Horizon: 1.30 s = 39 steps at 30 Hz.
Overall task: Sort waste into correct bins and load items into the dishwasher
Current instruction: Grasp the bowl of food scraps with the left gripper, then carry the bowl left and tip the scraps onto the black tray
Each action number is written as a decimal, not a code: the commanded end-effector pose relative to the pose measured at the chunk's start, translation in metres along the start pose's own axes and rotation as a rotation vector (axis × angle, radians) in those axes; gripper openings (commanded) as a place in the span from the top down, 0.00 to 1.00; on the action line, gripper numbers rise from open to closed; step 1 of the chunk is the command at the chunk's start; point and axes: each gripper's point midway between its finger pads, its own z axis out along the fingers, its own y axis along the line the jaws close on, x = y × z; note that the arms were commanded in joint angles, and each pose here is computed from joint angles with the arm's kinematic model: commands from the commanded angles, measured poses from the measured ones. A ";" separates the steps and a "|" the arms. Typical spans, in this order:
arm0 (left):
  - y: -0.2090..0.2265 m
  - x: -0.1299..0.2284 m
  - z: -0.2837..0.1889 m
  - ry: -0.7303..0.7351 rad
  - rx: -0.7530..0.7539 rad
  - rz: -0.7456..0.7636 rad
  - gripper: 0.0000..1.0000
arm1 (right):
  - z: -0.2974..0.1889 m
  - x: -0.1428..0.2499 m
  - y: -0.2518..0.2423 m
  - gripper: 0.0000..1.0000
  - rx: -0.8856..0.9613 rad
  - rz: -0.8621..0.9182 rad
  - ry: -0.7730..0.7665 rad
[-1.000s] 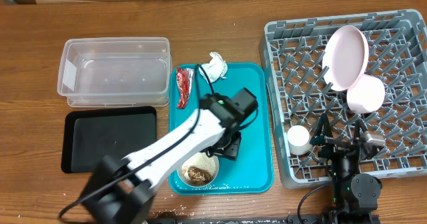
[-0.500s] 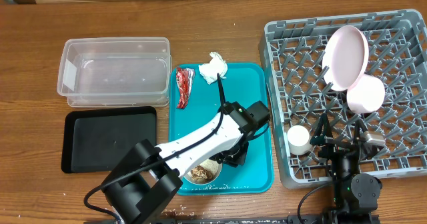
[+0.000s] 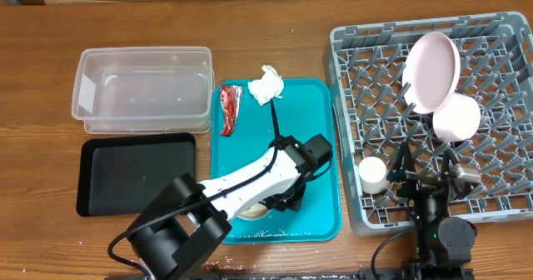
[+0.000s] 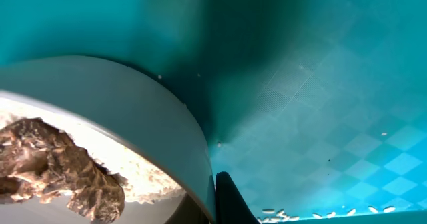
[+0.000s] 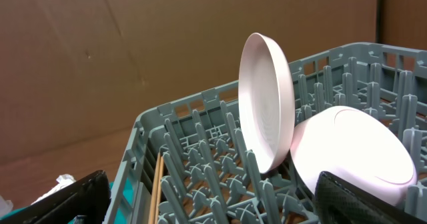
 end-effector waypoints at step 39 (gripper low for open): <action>0.225 -0.003 -0.116 -0.755 1.085 -0.388 0.96 | 0.000 0.001 -0.002 0.00 0.007 0.004 -0.006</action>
